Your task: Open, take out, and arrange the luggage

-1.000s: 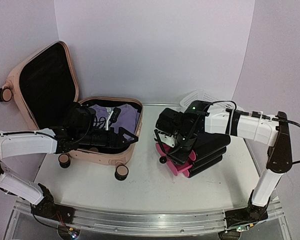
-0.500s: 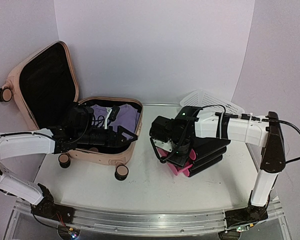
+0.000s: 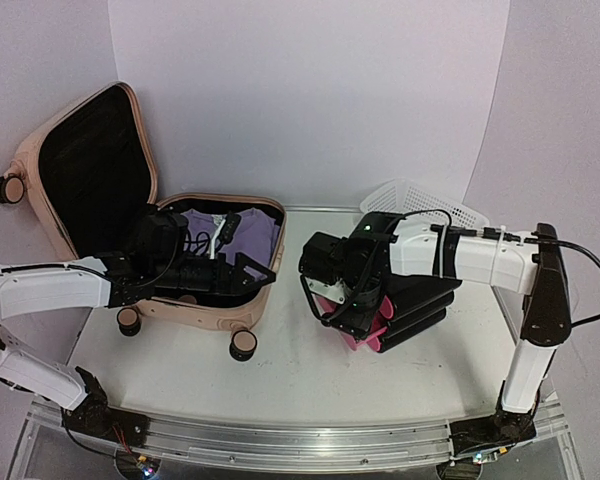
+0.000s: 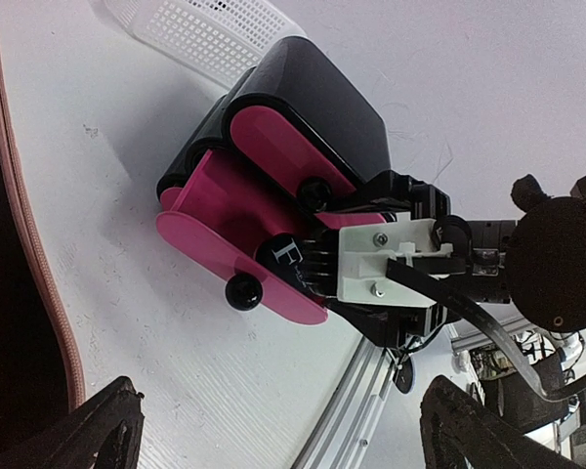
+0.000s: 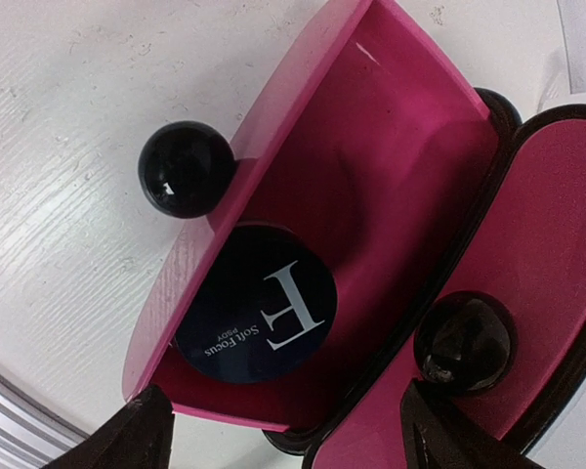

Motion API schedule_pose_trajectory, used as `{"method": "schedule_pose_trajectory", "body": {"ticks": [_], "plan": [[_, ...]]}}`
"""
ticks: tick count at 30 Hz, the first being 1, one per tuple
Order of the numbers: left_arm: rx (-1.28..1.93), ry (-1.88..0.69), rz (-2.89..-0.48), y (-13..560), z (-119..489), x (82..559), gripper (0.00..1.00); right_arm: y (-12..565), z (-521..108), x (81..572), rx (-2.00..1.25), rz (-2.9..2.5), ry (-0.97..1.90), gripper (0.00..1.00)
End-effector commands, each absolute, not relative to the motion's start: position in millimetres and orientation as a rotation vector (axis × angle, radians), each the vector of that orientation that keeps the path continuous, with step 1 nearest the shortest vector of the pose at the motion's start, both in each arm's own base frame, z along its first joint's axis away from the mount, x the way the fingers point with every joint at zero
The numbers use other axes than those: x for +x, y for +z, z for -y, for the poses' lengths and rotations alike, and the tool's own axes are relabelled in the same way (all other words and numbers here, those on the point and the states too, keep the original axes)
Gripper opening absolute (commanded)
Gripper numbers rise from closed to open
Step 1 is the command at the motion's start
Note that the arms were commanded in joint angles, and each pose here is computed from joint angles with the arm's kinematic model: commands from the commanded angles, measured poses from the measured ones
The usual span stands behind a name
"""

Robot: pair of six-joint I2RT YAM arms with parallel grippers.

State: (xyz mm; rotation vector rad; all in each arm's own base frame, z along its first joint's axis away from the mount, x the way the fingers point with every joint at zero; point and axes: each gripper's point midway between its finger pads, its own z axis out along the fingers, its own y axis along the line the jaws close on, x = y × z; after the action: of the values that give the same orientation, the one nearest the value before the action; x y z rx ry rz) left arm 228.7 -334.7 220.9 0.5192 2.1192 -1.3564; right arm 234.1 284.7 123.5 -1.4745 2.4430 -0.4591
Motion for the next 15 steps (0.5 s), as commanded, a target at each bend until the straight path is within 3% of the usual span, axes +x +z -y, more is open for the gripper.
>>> {"method": "schedule_pose_trajectory", "body": {"ticks": [1, 6, 15], "plan": [[0.54, -1.403, -2.039, 250.5, 343.4, 233.2, 0.99, 164.2, -287.8, 241.3, -1.364, -2.402, -0.39, 0.83], [0.573, -1.397, -2.076, 236.2, 356.4, 232.1, 0.94, 202.0, -293.3, 230.3, -1.184, -2.44, -0.173, 0.87], [0.679, -1.283, -2.226, 175.0, 424.7, 224.6, 0.49, 233.1, -253.7, 261.5, -0.727, -2.578, 0.105, 0.85]]}}
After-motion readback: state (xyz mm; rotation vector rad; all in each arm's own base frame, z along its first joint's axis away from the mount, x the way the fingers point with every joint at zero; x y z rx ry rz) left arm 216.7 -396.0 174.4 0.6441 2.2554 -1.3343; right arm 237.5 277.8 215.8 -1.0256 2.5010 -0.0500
